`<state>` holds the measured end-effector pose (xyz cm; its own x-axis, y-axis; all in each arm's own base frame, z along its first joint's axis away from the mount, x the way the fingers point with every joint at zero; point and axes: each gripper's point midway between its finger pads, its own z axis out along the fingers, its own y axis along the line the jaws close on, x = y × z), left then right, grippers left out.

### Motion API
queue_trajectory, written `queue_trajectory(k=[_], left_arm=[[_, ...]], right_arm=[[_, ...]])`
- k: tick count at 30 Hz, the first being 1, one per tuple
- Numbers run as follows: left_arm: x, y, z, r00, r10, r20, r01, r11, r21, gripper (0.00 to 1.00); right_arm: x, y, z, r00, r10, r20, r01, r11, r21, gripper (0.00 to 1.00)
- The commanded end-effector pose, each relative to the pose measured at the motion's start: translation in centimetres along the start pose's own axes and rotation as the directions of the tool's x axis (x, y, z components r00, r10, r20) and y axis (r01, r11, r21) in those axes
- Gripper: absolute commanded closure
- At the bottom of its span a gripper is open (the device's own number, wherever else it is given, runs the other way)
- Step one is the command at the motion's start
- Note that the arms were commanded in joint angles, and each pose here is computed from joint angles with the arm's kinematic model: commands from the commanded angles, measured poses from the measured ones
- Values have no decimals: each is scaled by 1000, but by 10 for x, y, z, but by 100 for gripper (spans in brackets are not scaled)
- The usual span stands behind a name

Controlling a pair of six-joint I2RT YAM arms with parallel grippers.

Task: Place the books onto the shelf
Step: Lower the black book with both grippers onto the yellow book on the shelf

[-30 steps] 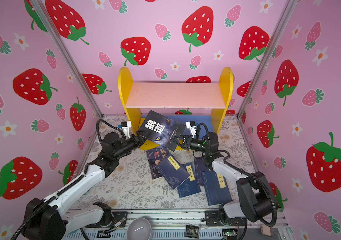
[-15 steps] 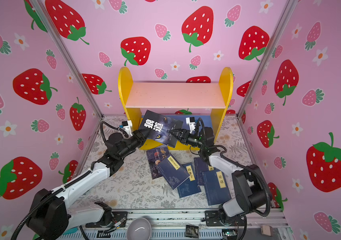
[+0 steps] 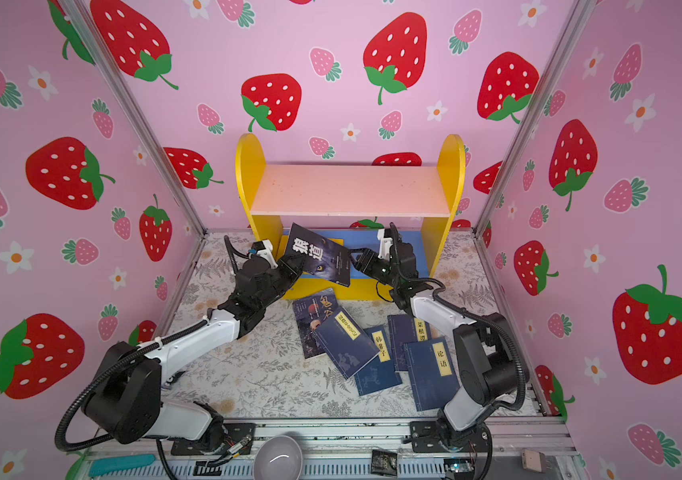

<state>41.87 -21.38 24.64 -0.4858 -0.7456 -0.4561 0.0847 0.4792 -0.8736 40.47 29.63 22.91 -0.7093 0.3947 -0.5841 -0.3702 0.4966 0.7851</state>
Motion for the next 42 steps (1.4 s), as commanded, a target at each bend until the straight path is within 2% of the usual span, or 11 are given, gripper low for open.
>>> queue_trajectory(k=[1, 6, 10, 18, 30, 37, 42], left_arm=[[-47, -30, 3, 988, -24, 152, 12, 997, 78, 100], [-50, -21, 6, 986, -34, 164, 24, 998, 61, 100], [-55, -29, 5, 981, -24, 193, 9, 997, 76, 100], [-64, -57, 12, 965, 92, 246, -107, 993, 48, 100], [-59, -40, 21, 967, 151, 206, -143, 988, -52, 100], [-61, -36, 28, 958, 187, 217, -175, 982, -77, 100], [-65, -34, 27, 945, 198, 262, -183, 980, -80, 100]], right_arm=[[-7, -6, 8, 999, -47, 17, 46, 998, 40, 43], [6, -14, 20, 998, -59, -16, 60, 996, 60, 43], [13, -19, 24, 997, -70, -30, 73, 994, 82, 43], [15, -14, 26, 995, -88, -38, 90, 994, 58, 41], [23, -10, 44, 994, -85, -62, 85, 996, 7, 43], [42, -10, 54, 994, -57, -98, 58, 998, 10, 46], [50, -14, 58, 994, -25, -108, 28, 999, 23, 46]])
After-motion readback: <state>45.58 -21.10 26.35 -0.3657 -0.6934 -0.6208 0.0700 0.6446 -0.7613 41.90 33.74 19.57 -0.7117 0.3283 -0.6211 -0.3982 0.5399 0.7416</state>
